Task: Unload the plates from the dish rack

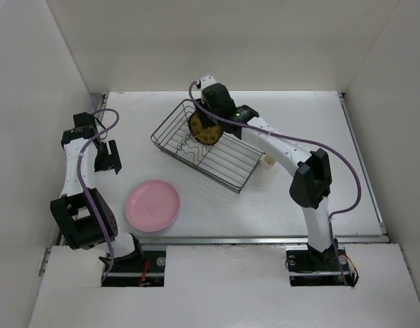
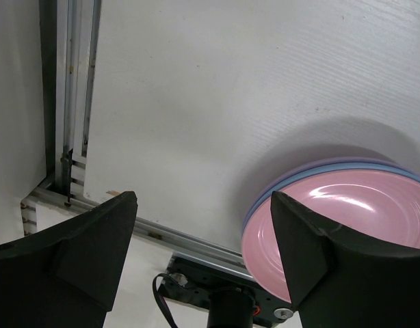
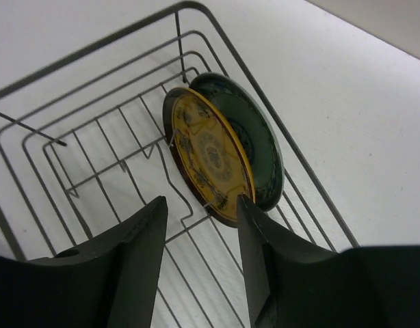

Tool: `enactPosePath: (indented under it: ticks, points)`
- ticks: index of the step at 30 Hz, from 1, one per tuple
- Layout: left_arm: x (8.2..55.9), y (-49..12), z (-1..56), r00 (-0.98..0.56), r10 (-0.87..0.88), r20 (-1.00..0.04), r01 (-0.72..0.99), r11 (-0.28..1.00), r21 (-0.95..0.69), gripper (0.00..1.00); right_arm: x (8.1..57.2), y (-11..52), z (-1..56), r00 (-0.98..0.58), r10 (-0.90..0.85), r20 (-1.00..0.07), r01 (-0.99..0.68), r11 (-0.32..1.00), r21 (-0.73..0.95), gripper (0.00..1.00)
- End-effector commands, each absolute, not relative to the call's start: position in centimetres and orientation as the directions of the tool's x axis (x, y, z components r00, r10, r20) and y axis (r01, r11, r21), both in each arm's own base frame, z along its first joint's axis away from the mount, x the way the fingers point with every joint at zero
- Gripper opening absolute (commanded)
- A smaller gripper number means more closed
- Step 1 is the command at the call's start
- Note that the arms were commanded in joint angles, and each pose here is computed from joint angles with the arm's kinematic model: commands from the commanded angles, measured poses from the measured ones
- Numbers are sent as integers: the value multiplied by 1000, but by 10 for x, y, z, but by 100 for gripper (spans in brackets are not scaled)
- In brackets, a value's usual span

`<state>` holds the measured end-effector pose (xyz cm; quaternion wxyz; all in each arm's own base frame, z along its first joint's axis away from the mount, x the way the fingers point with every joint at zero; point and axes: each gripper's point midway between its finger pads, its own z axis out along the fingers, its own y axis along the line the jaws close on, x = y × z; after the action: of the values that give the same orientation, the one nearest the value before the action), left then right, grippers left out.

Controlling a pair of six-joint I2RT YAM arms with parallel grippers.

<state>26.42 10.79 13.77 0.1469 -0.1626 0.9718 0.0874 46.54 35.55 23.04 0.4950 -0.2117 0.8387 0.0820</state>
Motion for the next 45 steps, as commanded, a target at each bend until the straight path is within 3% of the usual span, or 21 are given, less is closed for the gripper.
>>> enactPosePath:
  ticks: [1, 7, 16, 29, 40, 45]
  points:
    - [270, 108, 150, -897, -282, -340, -339, 933, 121, 77, 480, 345, 188, -444, -349, -826, -409, 898, -160, 50]
    - [268, 108, 147, -900, -283, -331, -338, 933, 121, 77, 497, 331, 169, -464, -361, -809, -326, 919, -223, 48]
    - [265, 108, 147, -900, -283, -331, -340, 931, 130, 77, 487, 337, 171, -461, -371, -806, -388, 901, -193, 48]
    - [263, 108, 145, -903, -284, -322, -339, 932, 130, 77, 474, 338, 250, -349, -292, -890, -422, 897, -129, 48]
    - [263, 110, 145, -903, -284, -322, -342, 929, 140, 77, 491, 348, 205, -391, -332, -859, -440, 886, -142, 47]
    - [263, 110, 145, -903, -284, -322, -342, 929, 140, 77, 502, 345, 177, -415, -368, -832, -426, 886, -180, 41]
